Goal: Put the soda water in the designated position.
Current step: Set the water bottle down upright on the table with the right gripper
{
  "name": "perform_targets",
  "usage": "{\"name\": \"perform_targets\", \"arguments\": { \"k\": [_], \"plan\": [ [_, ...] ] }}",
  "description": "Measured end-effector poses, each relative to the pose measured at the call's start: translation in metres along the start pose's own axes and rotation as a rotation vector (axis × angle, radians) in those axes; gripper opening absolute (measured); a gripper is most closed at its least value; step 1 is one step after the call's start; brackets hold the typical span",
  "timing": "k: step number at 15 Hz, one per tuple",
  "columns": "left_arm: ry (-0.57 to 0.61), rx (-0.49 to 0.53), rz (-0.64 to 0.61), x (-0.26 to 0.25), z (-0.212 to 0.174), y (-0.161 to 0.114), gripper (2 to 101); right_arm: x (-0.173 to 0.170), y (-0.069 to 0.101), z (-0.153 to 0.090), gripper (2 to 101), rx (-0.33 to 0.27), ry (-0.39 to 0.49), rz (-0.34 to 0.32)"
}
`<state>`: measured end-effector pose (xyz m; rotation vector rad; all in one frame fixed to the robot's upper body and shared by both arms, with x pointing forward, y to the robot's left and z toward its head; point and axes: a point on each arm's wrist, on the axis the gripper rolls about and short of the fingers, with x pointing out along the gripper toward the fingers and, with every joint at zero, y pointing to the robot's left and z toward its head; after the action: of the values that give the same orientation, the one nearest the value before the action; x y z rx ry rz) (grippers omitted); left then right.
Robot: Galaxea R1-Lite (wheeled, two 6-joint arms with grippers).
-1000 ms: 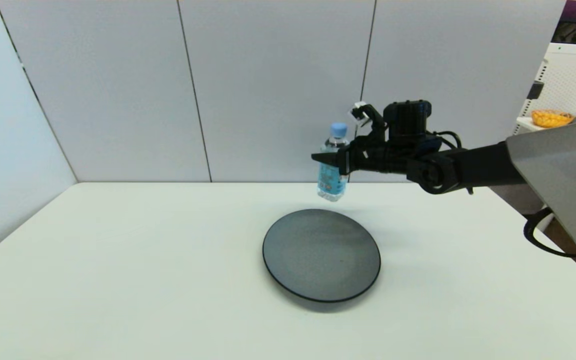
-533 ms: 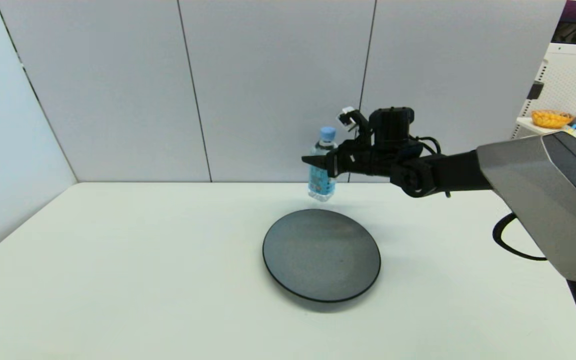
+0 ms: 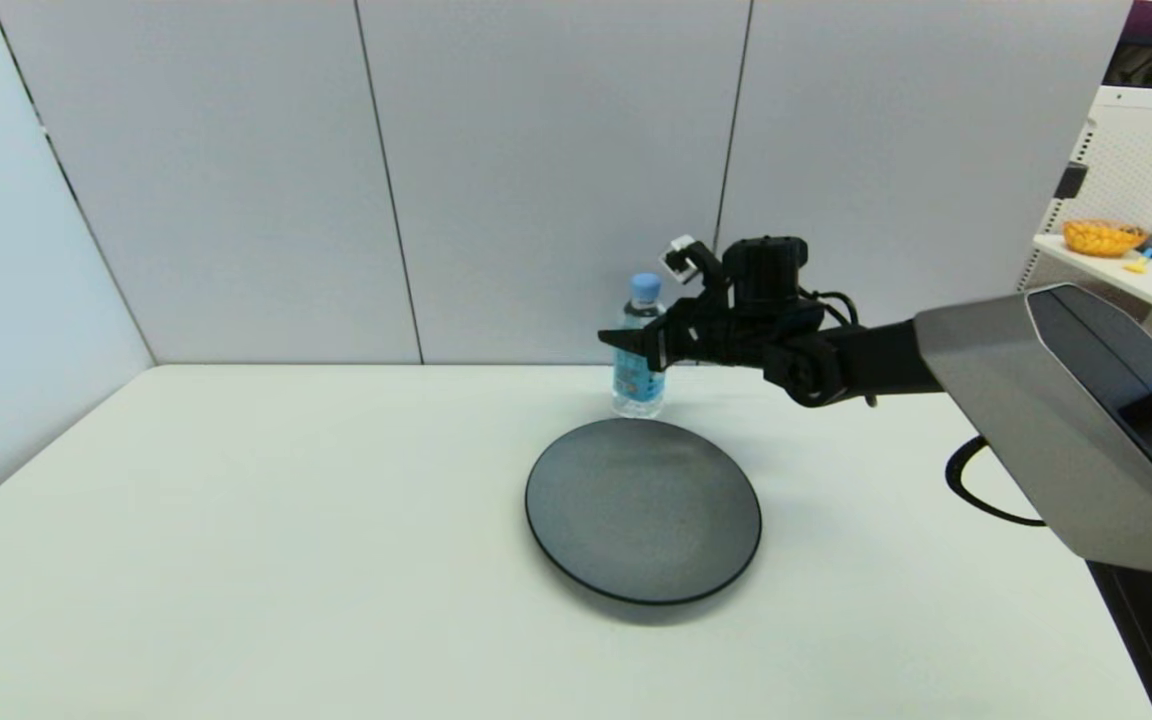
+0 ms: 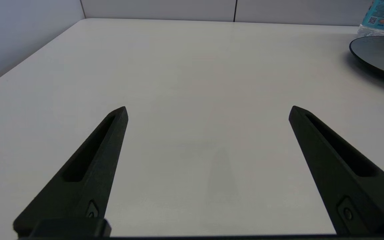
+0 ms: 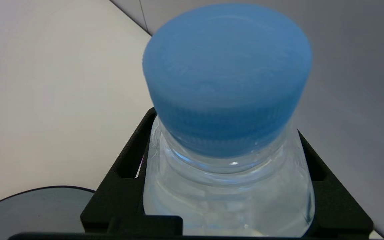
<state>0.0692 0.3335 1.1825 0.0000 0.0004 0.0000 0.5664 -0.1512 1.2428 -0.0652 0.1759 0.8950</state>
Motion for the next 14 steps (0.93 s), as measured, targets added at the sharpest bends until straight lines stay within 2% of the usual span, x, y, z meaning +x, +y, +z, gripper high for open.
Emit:
{"name": "perform_targets", "arguments": {
  "k": [11,14],
  "plan": [
    [0.0,0.0,0.0,0.0,0.0,0.0,97.8,0.0019,-0.0015,0.0029,56.8,-0.003,-0.009,-0.003],
    [0.0,0.0,0.0,0.0,0.0,0.0,97.9,0.0019,-0.0015,0.003,70.9,-0.005,-0.008,-0.004]
  ]
}}
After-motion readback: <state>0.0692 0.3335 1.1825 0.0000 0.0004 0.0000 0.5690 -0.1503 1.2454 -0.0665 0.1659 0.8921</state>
